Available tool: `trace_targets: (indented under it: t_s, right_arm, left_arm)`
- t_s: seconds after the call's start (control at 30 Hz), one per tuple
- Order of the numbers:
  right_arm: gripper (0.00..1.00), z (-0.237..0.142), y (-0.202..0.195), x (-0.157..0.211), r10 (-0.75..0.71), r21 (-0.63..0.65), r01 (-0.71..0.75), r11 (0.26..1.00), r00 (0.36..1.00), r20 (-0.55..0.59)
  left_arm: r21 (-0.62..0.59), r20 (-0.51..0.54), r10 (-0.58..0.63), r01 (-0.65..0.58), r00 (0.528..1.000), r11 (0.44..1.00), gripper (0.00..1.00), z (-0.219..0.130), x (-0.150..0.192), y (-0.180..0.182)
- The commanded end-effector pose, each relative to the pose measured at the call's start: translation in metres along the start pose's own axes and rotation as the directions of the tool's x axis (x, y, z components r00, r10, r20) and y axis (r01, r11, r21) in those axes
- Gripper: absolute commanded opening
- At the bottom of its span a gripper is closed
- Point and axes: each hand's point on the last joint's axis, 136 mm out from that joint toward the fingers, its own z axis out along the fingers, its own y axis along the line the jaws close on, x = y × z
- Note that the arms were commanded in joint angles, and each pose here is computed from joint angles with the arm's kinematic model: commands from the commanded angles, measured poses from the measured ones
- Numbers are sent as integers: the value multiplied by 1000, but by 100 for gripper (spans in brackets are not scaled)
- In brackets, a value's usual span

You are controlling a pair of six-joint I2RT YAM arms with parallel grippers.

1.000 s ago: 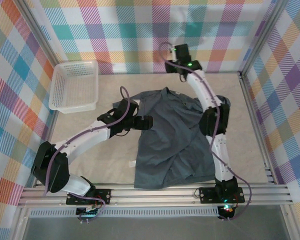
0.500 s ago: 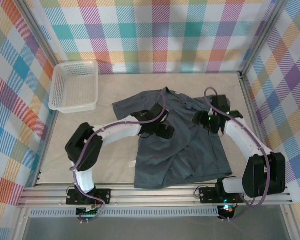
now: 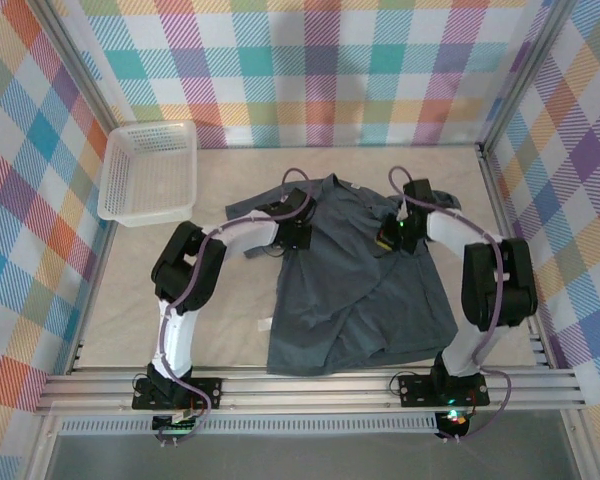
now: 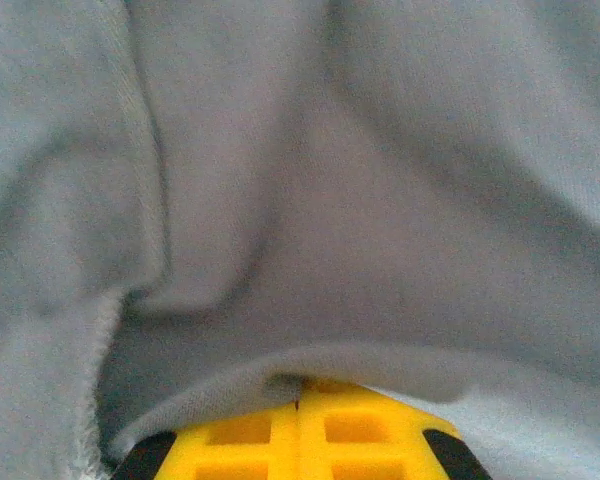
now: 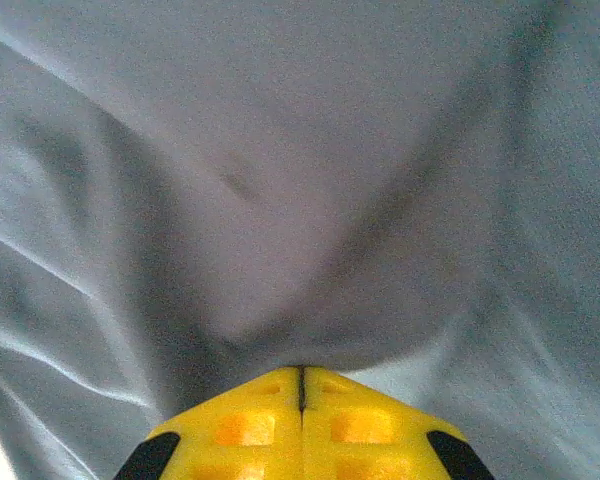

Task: Fold the inside-out t-shirt

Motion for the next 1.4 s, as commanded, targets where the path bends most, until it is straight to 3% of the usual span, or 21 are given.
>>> trace_targets:
  t_s: [0.0,0.07,0.13,0.23,0.27,0.37,0.53,0.67,0.83,0.9,1.03,1.17,1.37]
  right_arm:
    - [0,17,24,-45,-85,-37,87,996,995,55]
    - [0,19,31,-64,-110,-16,112,994,992,65]
    - [0,5,51,-76,-155,-49,159,986,985,82]
    - [33,-22,48,-72,-126,-18,130,991,982,138]
    - [40,-29,41,-65,-101,1,102,995,983,153]
    - [43,-37,-7,-16,5,103,-19,995,991,135]
    - [44,-36,-75,87,201,171,-207,963,978,54]
    - [39,-31,-114,110,194,283,-204,937,979,66]
    - [34,-17,-114,69,121,330,-141,933,989,79]
    - [33,-12,-116,47,151,315,-175,933,984,99]
    - [30,-15,-103,18,167,254,-185,949,982,90]
    - [38,-34,-80,19,136,171,-150,974,986,93]
    - [47,-65,-68,36,138,105,-153,983,981,132]
  left_arm:
    - [-7,53,-107,107,993,994,4,8,-40,29]
    - [1,87,-135,136,987,991,5,3,-58,42]
    - [47,139,-157,152,978,987,14,-15,-76,50]
    - [89,208,-181,165,961,982,29,-52,-90,57]
    - [108,222,-186,166,957,980,35,-64,-90,55]
    - [234,243,-186,129,952,964,53,-99,-75,30]
    - [382,239,42,-134,970,914,59,-150,-2,-56]
    - [382,291,349,-443,891,811,61,-175,71,-120]
    - [450,185,623,-629,760,634,67,-162,165,-160]
    - [453,143,680,-658,720,602,69,-149,188,-167]
    - [429,84,743,-697,664,575,76,-123,209,-171]
    - [353,46,803,-762,594,543,79,-100,213,-171]
    - [324,67,775,-749,628,578,80,-79,200,-199]
